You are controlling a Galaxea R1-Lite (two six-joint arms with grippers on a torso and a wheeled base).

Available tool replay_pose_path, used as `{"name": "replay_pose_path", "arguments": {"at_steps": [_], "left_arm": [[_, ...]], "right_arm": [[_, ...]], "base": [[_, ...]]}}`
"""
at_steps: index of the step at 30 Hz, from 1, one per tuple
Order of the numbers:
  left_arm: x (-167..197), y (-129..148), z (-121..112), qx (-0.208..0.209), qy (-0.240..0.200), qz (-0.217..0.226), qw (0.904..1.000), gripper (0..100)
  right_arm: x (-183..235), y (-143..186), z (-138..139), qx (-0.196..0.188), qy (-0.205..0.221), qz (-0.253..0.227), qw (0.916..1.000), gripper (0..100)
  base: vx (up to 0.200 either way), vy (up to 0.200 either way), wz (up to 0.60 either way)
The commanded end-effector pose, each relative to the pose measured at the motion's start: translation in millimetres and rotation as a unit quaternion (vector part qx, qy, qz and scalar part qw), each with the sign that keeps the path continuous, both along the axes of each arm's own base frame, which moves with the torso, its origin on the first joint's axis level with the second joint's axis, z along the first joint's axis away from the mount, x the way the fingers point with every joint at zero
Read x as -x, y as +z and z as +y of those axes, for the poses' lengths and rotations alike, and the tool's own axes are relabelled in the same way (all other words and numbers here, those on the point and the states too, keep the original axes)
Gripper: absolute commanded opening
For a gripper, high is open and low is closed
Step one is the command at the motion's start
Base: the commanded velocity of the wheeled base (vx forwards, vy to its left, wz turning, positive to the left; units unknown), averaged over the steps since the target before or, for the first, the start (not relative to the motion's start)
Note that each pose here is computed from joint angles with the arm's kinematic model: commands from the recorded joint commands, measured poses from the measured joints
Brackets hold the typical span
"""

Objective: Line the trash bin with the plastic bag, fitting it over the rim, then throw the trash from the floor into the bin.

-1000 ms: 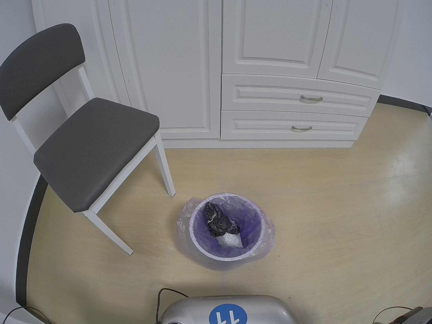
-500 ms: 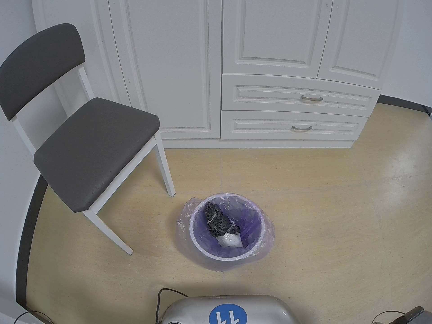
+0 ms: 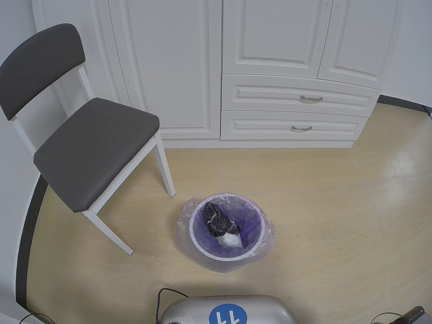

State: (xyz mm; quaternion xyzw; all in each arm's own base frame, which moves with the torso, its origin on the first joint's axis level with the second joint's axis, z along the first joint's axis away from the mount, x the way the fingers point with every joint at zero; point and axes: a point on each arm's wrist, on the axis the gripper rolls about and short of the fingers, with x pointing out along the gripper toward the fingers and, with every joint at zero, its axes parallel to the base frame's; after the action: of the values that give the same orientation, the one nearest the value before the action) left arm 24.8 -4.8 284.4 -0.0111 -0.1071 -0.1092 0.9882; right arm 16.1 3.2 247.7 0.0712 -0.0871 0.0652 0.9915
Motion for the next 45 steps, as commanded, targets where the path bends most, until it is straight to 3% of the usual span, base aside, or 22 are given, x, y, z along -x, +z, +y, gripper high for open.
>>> {"name": "replay_pose_path", "arguments": {"at_steps": [1,5,11,14,19,24,34,37,40,45], "left_arm": [[37.1,0.8,-0.1,0.016,-0.002,-0.058,0.9982,100],[50.3,-12.1,-0.1,0.017,0.001,-0.064,0.9978,100],[70.5,-38.6,3.0,0.027,0.019,-0.087,0.9956,100],[69.5,-44.7,3.2,0.028,0.018,-0.081,0.9962,100],[78.4,-47.4,4.5,0.033,0.036,-0.098,0.9940,100],[91.1,-60.4,5.1,-0.008,0.052,-0.096,0.9940,100],[114.2,-93.5,3.1,-0.021,0.077,-0.098,0.9920,100],[107.0,-101.2,4.6,-0.017,0.110,-0.082,0.9905,100],[86.2,-126.0,5.8,-0.034,0.140,-0.045,0.9885,100],[63.0,-155.7,5.8,-0.035,0.141,-0.066,0.9872,100]], "right_arm": [[49.0,-14.5,4.0,-0.014,0.074,-0.077,0.9942,100],[75.0,-31.7,5.1,-0.009,0.085,-0.125,0.9885,100],[104.1,-49.7,4.2,-0.036,0.117,-0.183,0.9756,100],[99.8,-54.6,3.3,-0.037,0.111,-0.177,0.9773,100],[99.1,-54.5,1.3,-0.033,0.060,-0.186,0.9802,100],[99.2,-53.4,-1.1,-0.030,0.001,-0.198,0.9798,100],[109.1,-40.7,-2.9,-0.009,-0.053,-0.279,0.9588,100],[108.4,-41.3,-3.4,0.014,-0.077,-0.288,0.9544,100],[102.2,-47.9,-5.1,0.037,-0.131,-0.293,0.9462,100],[94.8,-58.0,-5.3,0.057,-0.150,-0.317,0.9349,100]], "base": [[0.000,0.000,0.00],[0.000,0.000,0.00],[0.000,0.000,0.00],[0.000,0.000,0.00],[0.000,0.000,0.00],[0.000,0.000,0.00],[0.000,0.000,0.00],[0.000,0.000,0.00],[0.000,0.000,0.00],[0.000,0.000,0.00]]}}
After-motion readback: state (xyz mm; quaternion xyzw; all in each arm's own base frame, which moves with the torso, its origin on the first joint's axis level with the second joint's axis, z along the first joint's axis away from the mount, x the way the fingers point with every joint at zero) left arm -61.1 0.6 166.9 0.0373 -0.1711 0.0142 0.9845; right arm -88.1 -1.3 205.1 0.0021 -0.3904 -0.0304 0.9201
